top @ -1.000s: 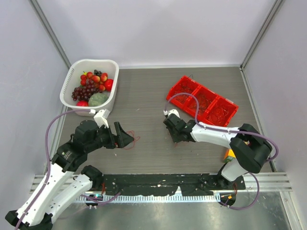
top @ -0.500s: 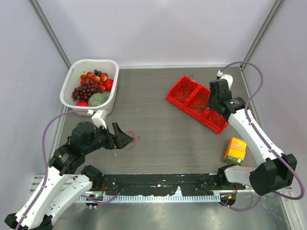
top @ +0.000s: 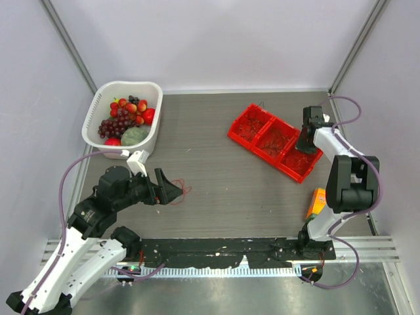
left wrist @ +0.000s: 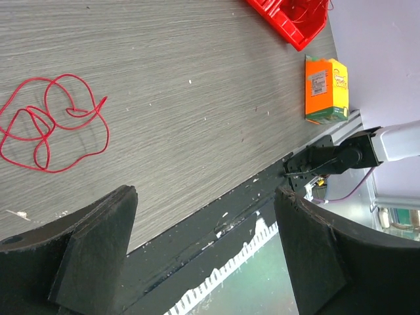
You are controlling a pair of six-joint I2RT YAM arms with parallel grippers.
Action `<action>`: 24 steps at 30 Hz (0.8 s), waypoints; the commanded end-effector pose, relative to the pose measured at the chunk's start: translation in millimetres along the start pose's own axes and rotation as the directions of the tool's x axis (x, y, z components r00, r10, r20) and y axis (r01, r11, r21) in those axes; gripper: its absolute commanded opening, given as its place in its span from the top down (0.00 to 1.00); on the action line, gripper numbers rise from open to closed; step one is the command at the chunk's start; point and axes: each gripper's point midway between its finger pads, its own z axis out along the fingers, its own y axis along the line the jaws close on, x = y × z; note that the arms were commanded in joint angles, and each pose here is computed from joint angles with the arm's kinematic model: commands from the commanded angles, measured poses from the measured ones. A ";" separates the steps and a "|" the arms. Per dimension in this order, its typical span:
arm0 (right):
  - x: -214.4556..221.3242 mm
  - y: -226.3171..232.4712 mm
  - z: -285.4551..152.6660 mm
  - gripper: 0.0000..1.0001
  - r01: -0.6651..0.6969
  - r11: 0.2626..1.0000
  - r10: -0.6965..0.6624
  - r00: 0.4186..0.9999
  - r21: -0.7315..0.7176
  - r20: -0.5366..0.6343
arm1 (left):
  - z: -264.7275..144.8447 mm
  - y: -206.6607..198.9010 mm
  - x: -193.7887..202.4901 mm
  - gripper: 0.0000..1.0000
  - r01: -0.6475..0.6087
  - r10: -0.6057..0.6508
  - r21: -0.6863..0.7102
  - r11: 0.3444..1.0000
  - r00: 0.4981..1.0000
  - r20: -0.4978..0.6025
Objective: Untangle the cables
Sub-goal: Place the cable in the bin.
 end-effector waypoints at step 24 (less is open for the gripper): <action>-40.1 -5.9 -80.5 0.41 0.005 0.998 0.006 0.987 -0.065 0.159 | 13.6 17.9 -7.1 0.11 0.069 -0.064 -0.058 0.996 0.994 0.087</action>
